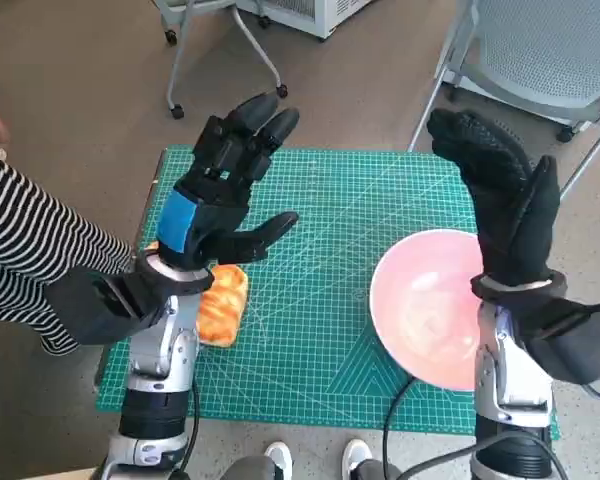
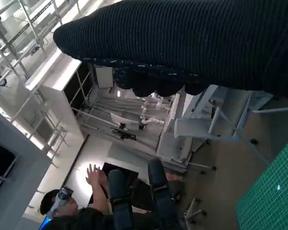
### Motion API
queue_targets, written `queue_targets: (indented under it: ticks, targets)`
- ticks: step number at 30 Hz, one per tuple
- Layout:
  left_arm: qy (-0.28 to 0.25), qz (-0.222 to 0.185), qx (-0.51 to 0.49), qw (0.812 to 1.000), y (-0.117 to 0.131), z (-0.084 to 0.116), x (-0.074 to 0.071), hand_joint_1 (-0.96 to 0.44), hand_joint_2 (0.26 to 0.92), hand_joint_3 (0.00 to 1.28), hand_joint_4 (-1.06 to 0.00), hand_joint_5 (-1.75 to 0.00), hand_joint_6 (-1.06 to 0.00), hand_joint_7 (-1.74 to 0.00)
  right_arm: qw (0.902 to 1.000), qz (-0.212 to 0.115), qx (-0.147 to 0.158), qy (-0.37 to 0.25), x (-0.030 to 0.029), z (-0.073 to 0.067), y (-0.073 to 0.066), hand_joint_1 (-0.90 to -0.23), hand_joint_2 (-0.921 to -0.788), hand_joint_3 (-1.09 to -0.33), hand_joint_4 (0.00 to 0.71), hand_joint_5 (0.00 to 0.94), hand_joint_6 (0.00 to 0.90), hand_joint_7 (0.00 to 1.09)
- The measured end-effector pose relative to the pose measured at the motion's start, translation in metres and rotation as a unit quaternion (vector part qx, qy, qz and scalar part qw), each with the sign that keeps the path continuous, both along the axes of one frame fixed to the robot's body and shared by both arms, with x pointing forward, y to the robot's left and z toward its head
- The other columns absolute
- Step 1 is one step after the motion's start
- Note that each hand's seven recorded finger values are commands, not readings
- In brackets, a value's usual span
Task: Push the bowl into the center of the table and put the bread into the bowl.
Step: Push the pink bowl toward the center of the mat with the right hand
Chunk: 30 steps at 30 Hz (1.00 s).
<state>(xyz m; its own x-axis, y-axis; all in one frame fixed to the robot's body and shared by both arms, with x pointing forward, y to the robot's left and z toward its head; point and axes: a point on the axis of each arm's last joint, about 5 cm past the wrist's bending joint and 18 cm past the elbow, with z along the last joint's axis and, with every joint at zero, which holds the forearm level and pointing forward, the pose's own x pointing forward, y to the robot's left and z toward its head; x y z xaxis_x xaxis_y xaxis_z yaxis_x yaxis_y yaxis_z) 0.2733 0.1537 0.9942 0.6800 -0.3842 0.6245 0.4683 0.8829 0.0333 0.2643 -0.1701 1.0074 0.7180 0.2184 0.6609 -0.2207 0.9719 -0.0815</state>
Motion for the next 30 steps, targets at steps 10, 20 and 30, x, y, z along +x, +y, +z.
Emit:
queue_targets:
  ticks: [10,20,30]
  targets:
    - [0.0,-0.002,0.001,1.0,-0.001,0.0,0.0,-0.18,0.759,0.48,-0.05,-0.34,0.0,-0.58,1.0,-0.002,-0.003,0.0,-0.0002,0.0,-0.002,-0.7,-0.921,-0.662,0.251,0.001,0.127,0.57]
    - [0.001,-0.004,0.001,1.0,-0.003,-0.001,0.0,-0.18,0.756,0.49,-0.05,-0.34,0.0,-0.57,0.9999,-0.017,0.003,-0.002,-0.0035,-0.002,-0.019,-0.706,-0.921,-0.652,0.228,0.0,0.121,0.55]
    - [0.007,-0.001,0.0,1.0,-0.002,-0.004,-0.002,-0.18,0.753,0.5,-0.04,-0.34,0.0,-0.57,0.9955,-0.094,0.012,0.008,-0.0139,-0.019,-0.063,-0.679,-0.921,-0.713,0.172,0.0,0.084,0.53]
